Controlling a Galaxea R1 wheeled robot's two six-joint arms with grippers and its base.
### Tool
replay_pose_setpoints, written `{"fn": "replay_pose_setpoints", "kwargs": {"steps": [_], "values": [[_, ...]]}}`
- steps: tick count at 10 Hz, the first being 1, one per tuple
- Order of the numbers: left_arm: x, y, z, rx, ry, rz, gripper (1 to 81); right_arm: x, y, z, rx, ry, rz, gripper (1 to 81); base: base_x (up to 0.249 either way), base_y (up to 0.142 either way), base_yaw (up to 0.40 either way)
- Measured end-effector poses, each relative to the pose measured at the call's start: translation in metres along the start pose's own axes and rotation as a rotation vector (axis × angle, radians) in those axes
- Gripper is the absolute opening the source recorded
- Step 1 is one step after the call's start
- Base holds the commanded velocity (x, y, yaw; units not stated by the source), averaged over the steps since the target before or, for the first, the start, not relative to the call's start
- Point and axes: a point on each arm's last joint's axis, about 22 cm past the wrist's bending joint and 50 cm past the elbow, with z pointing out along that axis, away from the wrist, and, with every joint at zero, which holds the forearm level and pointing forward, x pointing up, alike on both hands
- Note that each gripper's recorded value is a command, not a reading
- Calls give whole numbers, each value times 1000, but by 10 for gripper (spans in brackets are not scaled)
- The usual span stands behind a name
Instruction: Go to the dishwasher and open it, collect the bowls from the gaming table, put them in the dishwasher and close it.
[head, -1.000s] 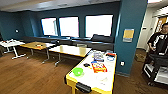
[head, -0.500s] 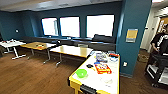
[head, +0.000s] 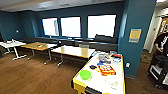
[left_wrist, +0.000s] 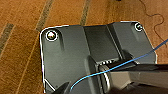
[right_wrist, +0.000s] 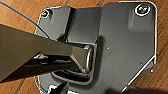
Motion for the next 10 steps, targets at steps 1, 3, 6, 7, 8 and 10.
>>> {"fn": "replay_pose_setpoints", "kwargs": {"steps": [1, 3, 6, 7, 8, 10], "values": [[1, 0, 0, 0, 1, 0, 811, 0, 2, -1, -3, 0, 0, 811, 86, 129, 0], [0, -3, -1, 4, 0, 0, 811, 1, -3, 1, 3, 1, 0, 811, 86, 124, 0], [1, -2, 0, 3, 1, 1, 811, 1, -2, 1, 3, 1, 0, 811, 86, 115, 0], [0, -2, -1, 3, 0, 1, 811, 0, -3, 1, 4, 1, 0, 811, 85, 103, 0], [-1, -1, 0, 2, -1, 0, 811, -4, -1, 0, 1, -4, 1, 811, 85, 100, 0], [0, -5, -1, 6, 1, 1, 811, -2, -2, 1, 3, -2, 1, 811, 85, 98, 0]]}}
